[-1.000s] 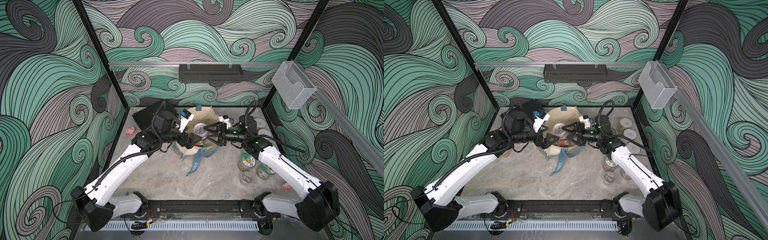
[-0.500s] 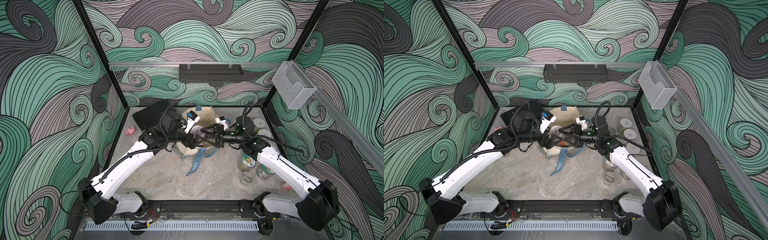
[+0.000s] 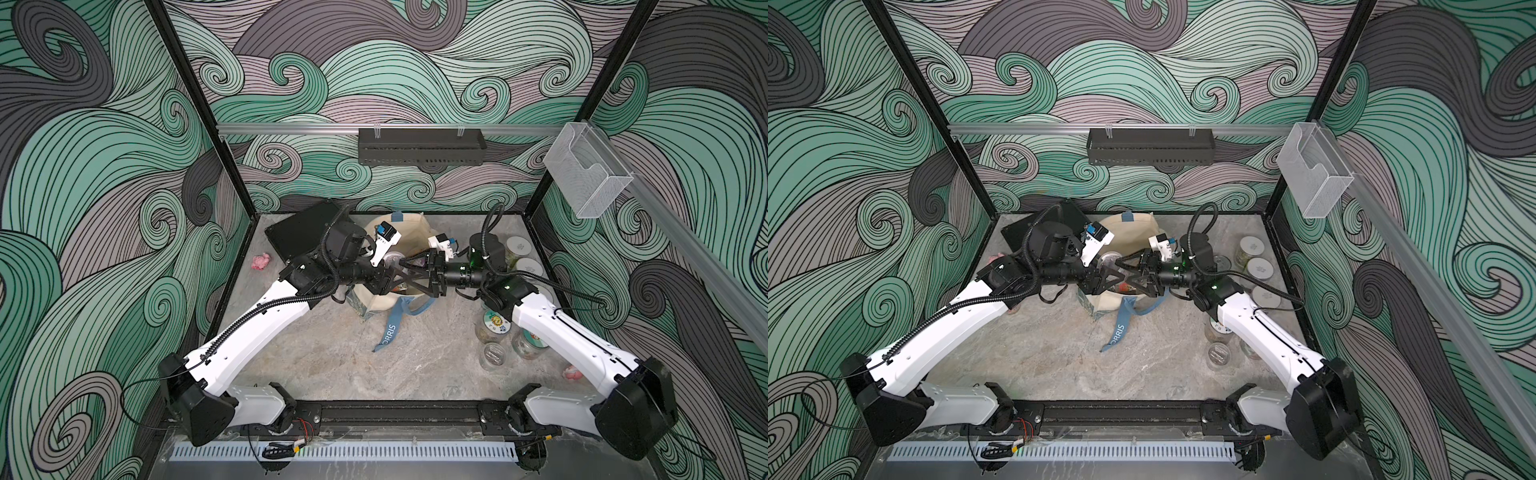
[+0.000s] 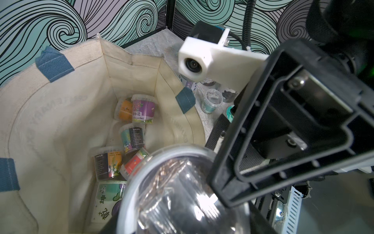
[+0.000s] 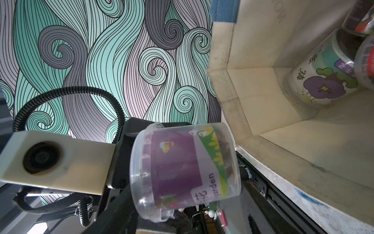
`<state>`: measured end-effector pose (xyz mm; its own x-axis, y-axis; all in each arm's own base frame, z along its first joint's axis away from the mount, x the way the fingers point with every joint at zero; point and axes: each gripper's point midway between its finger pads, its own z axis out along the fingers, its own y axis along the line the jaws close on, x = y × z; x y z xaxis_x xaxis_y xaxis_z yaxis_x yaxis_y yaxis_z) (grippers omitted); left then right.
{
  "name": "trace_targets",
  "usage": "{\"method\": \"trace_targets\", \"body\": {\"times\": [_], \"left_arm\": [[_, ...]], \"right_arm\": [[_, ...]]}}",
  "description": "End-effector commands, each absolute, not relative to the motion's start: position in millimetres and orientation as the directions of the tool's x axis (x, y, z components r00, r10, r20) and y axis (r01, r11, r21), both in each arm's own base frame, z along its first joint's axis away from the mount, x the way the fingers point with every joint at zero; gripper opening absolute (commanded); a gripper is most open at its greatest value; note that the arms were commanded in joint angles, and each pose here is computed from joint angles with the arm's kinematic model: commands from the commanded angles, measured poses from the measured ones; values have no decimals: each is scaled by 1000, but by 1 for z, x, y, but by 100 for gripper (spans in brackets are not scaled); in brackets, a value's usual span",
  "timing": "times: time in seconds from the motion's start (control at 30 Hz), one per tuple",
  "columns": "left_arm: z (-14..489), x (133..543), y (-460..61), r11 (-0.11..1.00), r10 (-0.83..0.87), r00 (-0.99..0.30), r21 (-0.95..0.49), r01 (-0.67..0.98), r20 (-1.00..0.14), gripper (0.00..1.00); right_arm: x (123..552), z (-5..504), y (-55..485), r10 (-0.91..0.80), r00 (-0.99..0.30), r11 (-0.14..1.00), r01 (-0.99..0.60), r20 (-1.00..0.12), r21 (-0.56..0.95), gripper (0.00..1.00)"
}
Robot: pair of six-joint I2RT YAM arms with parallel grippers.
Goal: Take out the seed jars from the canvas bag
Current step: Place the seed jar at the center of the board.
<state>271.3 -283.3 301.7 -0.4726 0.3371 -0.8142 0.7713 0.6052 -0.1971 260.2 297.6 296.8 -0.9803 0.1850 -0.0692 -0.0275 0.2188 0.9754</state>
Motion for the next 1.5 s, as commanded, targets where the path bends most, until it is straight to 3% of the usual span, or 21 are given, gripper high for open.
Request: {"method": "trace_targets", "body": {"times": [0.0,0.2,0.37,0.63,0.97,1.47], "left_arm": [[314,269,-280,618,308,-457,-190,763,-834,42],[303,270,-254,722,287,-509,-166,672,-812,40],[285,264,-199,873,184,-573,-136,469,-799,38],[234,249,-118,988,-26,-642,-117,100,-766,30],[145,282,-64,959,-249,-740,-56,-276,-624,31],[75,313,-27,892,-384,-773,14,-452,-506,33]], "right_arm": [[259,295,299,178,-981,223,-37,-78,974,81],[260,286,278,231,-966,301,-40,-114,953,99],[258,283,254,273,-948,364,-53,-161,930,99],[250,270,236,281,-942,409,-54,-182,911,99],[245,270,224,288,-937,418,-64,-199,906,99],[242,272,217,277,-937,419,-82,-214,904,99]]}}
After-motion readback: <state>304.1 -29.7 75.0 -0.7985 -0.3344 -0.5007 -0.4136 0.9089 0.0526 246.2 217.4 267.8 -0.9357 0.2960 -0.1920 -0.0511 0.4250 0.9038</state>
